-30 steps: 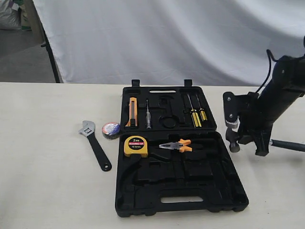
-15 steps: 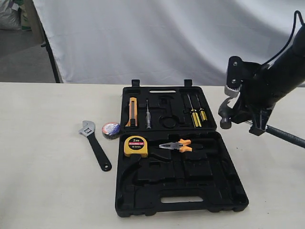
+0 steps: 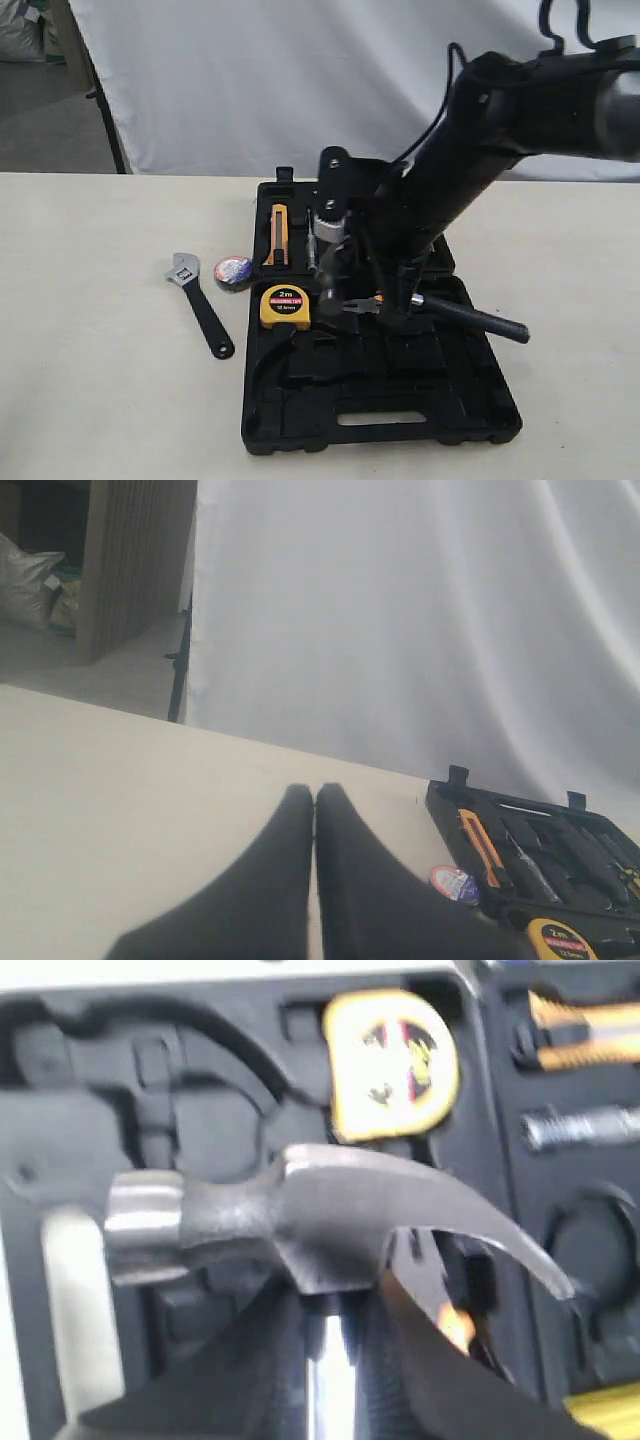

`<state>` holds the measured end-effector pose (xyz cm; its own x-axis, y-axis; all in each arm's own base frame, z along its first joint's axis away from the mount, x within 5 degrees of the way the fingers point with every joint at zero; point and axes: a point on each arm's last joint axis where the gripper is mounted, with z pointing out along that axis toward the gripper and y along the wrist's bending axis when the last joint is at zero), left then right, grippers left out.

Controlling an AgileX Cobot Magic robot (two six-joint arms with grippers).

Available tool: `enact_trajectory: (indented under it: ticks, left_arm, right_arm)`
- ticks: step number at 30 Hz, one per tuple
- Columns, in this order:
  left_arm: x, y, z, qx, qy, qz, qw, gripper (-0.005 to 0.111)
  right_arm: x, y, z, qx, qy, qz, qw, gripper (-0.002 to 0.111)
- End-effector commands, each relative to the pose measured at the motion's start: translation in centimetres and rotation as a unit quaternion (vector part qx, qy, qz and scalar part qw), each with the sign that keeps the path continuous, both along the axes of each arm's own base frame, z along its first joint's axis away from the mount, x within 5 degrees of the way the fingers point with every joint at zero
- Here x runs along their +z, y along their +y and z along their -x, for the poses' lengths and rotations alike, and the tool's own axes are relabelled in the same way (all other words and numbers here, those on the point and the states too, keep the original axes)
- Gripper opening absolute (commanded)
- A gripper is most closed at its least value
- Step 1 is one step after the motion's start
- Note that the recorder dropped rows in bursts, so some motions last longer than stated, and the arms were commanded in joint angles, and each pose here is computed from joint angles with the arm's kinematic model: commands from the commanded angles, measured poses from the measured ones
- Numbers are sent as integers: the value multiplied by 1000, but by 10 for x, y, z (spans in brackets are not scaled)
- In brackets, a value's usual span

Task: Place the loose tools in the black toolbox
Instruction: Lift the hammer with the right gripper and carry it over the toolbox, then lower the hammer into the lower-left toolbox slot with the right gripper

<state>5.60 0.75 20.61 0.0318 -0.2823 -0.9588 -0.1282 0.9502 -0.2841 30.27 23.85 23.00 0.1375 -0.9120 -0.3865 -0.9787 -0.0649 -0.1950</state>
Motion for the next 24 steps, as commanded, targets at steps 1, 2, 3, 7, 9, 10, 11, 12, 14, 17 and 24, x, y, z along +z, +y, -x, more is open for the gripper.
enact_trajectory:
  ticks: [1, 2, 3, 7, 9, 10, 11, 12, 14, 17, 24]
  left_arm:
    - [2, 1, 1, 13, -6, -1, 1000, 1]
    - [2, 1, 1, 13, -6, -1, 1000, 1]
    - [2, 1, 1, 13, -6, -1, 1000, 1]
    - [2, 1, 1, 13, -6, -1, 1000, 1]
    - [2, 1, 1, 13, -6, -1, 1000, 1]
    - [2, 1, 1, 13, -6, -1, 1000, 1]
    - [2, 1, 1, 13, -6, -1, 1000, 1]
    - [2, 1, 1, 13, -6, -1, 1000, 1]
    - [2, 1, 1, 13, -6, -1, 1000, 1]
    - [2, 1, 1, 13, -6, -1, 1000, 1]
    - [2, 1, 1, 13, -6, -1, 1000, 1]
  right_arm:
    - [-2, 32, 20, 24, 13, 1, 1000, 0]
    - [-6, 39, 25, 37, 13, 9, 999, 0]
    - [-10, 44, 30, 46, 15, 15, 999, 0]
    - [-27, 60, 42, 44, 40, 30, 998, 0]
    - [-33, 64, 45, 46, 47, 35, 997, 0]
    - [-36, 66, 46, 44, 52, 37, 997, 0]
    - [-38, 66, 45, 43, 53, 39, 997, 0]
    - [-40, 66, 45, 43, 55, 40, 997, 0]
    - [-43, 66, 44, 44, 54, 45, 997, 0]
    - [-47, 66, 43, 43, 55, 49, 996, 0]
    - [-47, 67, 43, 38, 59, 46, 996, 0]
